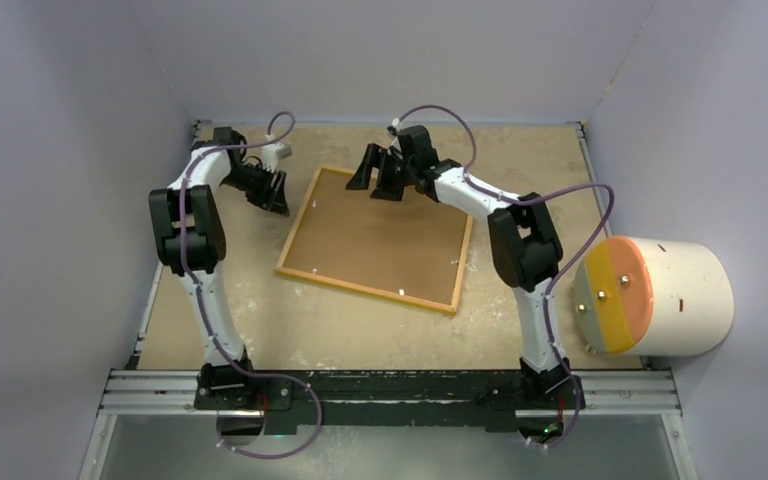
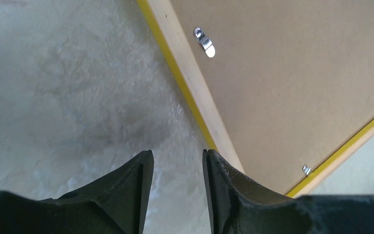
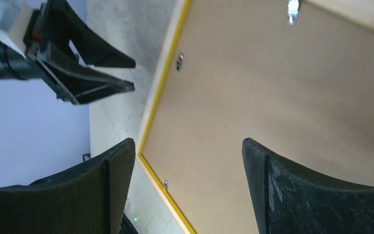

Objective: Put the photo into the frame
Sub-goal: Adjust the photo frame at the center of the board.

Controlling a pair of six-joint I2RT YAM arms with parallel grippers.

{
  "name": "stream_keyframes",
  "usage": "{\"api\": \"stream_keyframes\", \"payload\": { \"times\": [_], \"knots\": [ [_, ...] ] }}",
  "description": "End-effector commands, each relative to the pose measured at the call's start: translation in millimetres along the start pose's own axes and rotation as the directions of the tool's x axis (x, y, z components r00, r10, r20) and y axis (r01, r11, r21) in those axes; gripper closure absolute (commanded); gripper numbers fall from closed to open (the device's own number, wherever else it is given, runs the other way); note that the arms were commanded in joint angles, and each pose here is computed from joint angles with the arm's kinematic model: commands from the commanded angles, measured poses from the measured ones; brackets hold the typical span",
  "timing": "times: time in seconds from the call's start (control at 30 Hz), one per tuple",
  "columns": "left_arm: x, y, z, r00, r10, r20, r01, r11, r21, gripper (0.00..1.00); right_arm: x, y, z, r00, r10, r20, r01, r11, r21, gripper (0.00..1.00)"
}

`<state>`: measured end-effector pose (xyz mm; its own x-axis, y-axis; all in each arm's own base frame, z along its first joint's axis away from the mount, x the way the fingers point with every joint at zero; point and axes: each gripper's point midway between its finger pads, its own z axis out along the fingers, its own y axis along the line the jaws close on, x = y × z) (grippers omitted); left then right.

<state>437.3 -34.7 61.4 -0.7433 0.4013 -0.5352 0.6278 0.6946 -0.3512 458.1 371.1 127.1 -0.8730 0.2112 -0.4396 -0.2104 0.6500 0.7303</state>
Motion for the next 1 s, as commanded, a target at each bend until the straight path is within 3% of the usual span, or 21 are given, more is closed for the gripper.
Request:
{"api": "stream_keyframes", "payload": {
  "times": [0.0, 0.17, 0.5, 0.6, 0.73, 0.97],
  "knots": [
    [-34.1, -3.4, 13.3, 0.991, -0.049, 0.124, 0.044, 0.998, 0.041, 0.55, -8.9, 23.0, -23.4, 0.998, -0.020, 0.059, 0.023, 0.998, -0.053, 0.18],
    [-36.4, 3.7, 28.2, 0.987, -0.085, 0.137, 0.075, 0.994, 0.076, 0.61, 3.5, 16.4, -24.9, 0.999, -0.014, 0.037, 0.016, 0.998, -0.056, 0.20],
    [-31.0, -1.0, 57.5, 0.987, -0.123, 0.106, 0.107, 0.984, 0.144, 0.62, 22.7, 3.7, -18.4, 1.000, 0.006, -0.009, -0.006, 0.998, -0.069, 0.22],
    [-24.1, -5.0, 64.2, 0.988, -0.130, 0.086, 0.115, 0.980, 0.162, 0.70, 24.0, 1.2, -15.4, 1.000, 0.015, -0.011, -0.016, 0.998, -0.068, 0.22],
    [-0.4, -28.5, 77.9, 0.994, -0.108, -0.025, 0.110, 0.971, 0.214, 0.83, 27.5, -0.8, -9.6, 0.999, 0.041, -0.022, -0.043, 0.996, -0.079, 0.22],
    [25.7, -80.1, 86.7, 0.995, -0.084, -0.055, 0.096, 0.958, 0.269, 0.85, 45.2, -14.2, -3.6, 0.996, 0.078, -0.052, -0.081, 0.995, -0.066, 0.23]
  ]
}}
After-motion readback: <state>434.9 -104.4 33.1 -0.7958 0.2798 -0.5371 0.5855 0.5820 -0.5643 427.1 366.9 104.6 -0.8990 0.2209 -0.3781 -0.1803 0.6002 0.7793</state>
